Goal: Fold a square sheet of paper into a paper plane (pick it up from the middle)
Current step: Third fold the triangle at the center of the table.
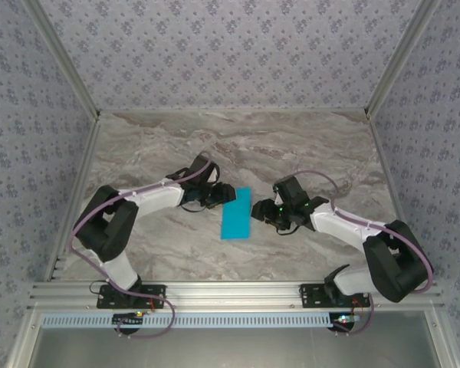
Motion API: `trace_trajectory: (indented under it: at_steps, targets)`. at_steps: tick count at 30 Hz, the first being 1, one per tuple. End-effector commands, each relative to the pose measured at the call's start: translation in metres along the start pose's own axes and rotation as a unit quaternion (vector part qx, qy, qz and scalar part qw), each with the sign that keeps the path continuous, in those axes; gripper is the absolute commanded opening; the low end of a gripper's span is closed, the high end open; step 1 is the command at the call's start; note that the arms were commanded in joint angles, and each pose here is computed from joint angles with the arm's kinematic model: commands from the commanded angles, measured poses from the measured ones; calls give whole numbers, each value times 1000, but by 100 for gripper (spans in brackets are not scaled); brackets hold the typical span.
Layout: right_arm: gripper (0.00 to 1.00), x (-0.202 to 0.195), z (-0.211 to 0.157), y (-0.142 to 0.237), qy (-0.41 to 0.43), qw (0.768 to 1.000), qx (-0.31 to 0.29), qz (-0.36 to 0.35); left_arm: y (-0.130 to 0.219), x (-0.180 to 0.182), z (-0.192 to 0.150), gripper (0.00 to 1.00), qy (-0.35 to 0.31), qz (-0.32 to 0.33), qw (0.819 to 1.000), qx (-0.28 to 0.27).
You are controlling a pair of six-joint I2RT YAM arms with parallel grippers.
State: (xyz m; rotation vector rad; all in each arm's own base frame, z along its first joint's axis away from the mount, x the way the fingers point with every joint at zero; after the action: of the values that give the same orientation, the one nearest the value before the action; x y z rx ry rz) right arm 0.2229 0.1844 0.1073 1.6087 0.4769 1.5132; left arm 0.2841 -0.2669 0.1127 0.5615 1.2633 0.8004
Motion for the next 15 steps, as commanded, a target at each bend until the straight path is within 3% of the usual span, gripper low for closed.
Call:
trace_trajectory:
  at_steps: [1,15]
  targets:
    - [61,6,-6,-2,-20,999,10,26,-5,-11,8,46,-6,-22,1000,-3]
    - [47,11,-41,-26,-25,998,36,41,-21,2,0,41,10,-11,1000,17]
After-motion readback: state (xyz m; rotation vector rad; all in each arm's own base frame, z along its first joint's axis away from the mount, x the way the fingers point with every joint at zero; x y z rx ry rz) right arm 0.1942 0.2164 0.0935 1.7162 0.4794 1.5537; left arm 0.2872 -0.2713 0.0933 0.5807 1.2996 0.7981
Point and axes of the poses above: each hand's point on the last joint's axis, 136 mm out from that joint toward the fingers, its own y axis back along the fingers, its own x axis along the line the jaws close on, z = x × y, the point moved 6 cm from there along y, back along the fingers, and after that the axes turned 5 degrees about -y, right-handed, at the moved point
